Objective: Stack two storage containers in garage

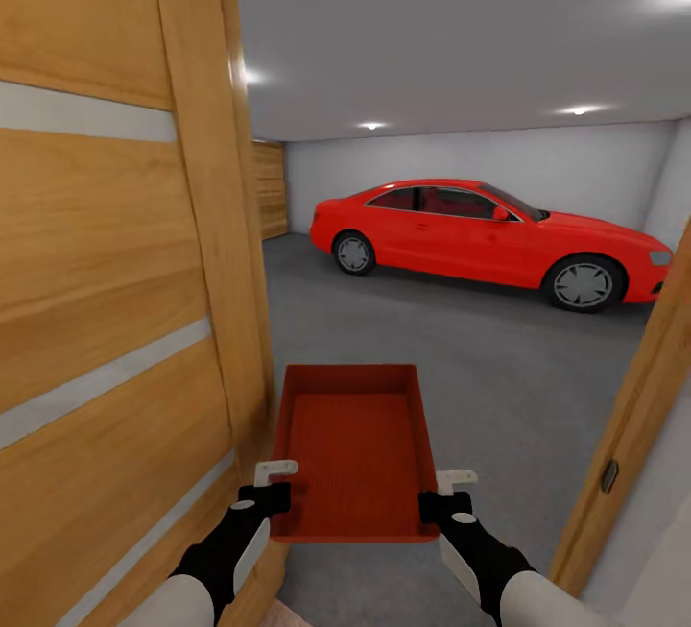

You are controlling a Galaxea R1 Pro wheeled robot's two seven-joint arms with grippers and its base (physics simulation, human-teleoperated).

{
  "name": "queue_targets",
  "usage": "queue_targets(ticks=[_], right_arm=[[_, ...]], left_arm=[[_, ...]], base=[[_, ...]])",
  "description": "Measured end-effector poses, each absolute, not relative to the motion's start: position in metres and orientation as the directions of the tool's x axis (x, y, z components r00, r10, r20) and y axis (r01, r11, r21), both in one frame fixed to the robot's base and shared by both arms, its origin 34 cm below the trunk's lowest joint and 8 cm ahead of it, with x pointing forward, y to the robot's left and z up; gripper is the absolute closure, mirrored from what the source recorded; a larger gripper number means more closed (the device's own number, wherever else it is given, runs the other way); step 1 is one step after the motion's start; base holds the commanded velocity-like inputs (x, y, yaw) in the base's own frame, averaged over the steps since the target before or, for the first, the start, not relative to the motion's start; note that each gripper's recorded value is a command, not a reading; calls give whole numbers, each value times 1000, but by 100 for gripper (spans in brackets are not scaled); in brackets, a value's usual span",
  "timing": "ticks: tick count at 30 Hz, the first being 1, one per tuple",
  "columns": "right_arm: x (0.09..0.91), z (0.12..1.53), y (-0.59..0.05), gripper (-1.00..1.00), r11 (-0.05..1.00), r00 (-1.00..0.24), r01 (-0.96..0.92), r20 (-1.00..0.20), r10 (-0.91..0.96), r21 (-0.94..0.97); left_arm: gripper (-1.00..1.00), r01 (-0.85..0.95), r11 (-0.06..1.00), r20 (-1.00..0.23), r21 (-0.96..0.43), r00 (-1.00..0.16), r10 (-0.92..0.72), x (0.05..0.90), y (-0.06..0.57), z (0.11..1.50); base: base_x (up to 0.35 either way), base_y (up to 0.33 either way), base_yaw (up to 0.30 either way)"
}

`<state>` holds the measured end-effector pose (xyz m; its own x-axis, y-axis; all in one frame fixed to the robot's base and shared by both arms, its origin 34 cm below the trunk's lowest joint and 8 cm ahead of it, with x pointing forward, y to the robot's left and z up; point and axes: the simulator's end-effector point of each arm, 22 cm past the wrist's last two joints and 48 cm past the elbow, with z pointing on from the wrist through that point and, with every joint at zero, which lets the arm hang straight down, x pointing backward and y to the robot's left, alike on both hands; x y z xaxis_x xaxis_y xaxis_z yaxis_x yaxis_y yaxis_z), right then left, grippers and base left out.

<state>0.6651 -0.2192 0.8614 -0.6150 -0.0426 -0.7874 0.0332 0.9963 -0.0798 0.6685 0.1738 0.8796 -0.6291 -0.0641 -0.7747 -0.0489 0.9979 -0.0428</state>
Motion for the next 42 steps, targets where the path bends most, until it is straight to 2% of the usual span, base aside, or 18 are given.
queue_targets(ticks=[15,29,42], right_arm=[[666,866,-219,100,996,-609,34,-792,-42,-79],[667,869,-219,100,996,-603,34,-796,-42,-79],[667,869,-219,100,996,-604,35,-796,-42,-79]], left_arm=[[100,-48,998,-780,-43,-623,-64,669,174,884],[100,-48,998,-784,-43,-617,-64,670,174,888],[100,-48,998,-784,-43,-618,-63,670,174,888]], base=[[5,0,-244],[260,168,-200],[53,26,-25]])
